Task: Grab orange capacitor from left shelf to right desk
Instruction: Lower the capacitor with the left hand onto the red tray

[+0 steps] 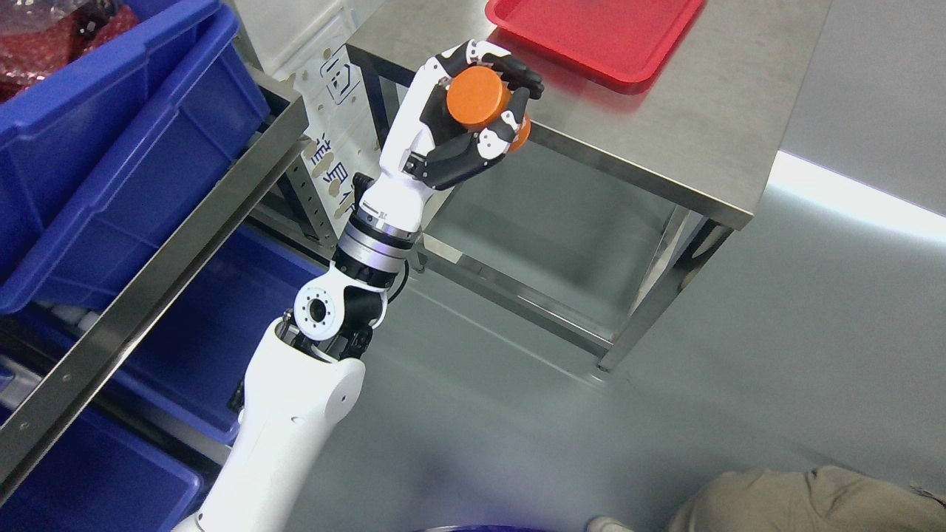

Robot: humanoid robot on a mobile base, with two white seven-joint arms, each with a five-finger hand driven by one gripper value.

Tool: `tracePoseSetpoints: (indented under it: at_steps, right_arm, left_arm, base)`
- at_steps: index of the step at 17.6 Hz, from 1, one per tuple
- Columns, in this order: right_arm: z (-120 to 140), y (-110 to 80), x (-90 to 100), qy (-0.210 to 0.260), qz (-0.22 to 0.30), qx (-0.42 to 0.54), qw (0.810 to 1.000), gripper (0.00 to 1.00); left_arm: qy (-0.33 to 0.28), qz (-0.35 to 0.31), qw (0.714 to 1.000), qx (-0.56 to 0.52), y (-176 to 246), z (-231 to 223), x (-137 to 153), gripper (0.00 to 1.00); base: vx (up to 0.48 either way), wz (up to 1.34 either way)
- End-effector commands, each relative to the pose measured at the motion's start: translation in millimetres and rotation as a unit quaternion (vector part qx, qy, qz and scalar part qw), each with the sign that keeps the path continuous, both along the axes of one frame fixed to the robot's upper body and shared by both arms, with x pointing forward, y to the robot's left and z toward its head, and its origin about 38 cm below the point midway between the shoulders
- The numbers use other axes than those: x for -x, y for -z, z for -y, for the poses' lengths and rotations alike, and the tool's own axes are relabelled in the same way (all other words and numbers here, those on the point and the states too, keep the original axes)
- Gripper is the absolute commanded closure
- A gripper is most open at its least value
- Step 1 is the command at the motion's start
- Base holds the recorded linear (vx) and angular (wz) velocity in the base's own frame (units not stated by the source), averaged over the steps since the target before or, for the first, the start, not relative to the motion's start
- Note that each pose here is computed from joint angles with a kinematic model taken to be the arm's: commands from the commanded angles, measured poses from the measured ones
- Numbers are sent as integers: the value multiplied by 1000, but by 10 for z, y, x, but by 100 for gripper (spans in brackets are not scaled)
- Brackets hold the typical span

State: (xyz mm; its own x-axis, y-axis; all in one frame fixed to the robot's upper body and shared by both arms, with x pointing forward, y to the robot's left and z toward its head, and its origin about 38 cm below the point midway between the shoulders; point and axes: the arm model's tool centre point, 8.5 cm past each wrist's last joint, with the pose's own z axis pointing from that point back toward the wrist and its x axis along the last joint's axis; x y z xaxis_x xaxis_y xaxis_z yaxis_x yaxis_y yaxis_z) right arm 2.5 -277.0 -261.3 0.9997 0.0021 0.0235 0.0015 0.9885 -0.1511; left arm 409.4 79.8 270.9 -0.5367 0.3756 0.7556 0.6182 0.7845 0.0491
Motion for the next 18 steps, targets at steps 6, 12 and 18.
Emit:
tracePoseSetpoints:
  at_steps: [6, 12, 18]
  right_arm:
    - [114, -10, 90, 2, -3, 9, 1000, 0]
    - [114, -10, 90, 2, -3, 9, 1000, 0]
    - [114, -9, 80, 2, -2, 9, 1000, 0]
  left_arm:
    - [22, 5, 993, -116, -479, 438, -381, 95]
    - [-32, -23, 987, -153, -535, 356, -842, 95]
    - [-53, -68, 980, -180, -245, 343, -1041, 93]
  base:
    - [204, -143]
    - [227, -108]
    - [218, -57]
